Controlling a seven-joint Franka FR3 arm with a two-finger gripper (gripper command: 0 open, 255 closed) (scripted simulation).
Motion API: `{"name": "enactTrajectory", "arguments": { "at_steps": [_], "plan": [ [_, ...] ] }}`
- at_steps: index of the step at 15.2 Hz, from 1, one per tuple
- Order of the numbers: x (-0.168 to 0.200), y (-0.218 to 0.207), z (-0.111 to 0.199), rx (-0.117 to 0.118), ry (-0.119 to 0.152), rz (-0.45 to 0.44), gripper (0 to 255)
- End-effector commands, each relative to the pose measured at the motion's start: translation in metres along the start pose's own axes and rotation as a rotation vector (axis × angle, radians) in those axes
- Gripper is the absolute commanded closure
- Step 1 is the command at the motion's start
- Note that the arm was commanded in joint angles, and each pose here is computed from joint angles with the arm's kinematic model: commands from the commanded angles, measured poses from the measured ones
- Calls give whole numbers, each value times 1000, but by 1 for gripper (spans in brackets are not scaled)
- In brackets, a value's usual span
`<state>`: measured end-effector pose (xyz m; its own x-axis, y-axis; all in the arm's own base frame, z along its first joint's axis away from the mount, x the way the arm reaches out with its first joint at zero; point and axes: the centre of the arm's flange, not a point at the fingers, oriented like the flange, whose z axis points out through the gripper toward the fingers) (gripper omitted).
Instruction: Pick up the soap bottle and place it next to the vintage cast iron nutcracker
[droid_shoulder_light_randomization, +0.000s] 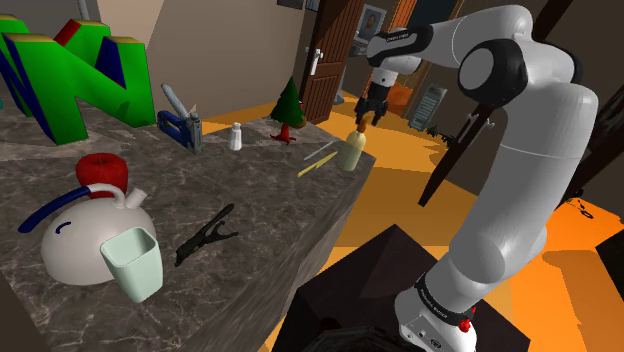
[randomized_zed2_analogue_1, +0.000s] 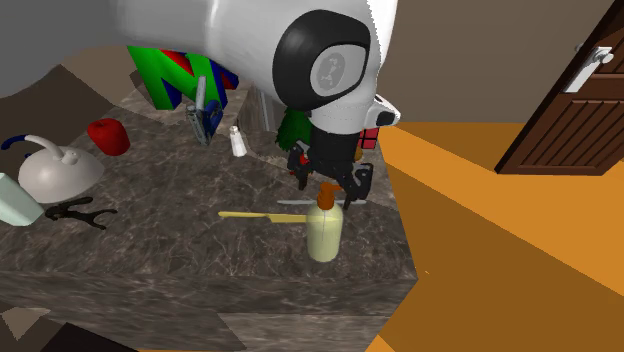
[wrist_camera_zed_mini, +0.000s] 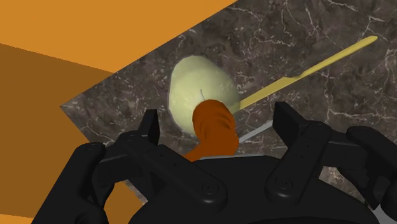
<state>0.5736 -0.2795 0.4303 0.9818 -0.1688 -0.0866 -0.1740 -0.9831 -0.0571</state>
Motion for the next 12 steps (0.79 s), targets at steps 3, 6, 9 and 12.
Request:
{"name": "enactTrajectory", "arguments": {
  "at_steps": [3,6,9,12],
  "plan": [
    [1,0,14,0,0,0,0],
    [1,0,14,0,0,0,0],
    [1,0,14,0,0,0,0],
    [1,0,14,0,0,0,255]
  ]
}}
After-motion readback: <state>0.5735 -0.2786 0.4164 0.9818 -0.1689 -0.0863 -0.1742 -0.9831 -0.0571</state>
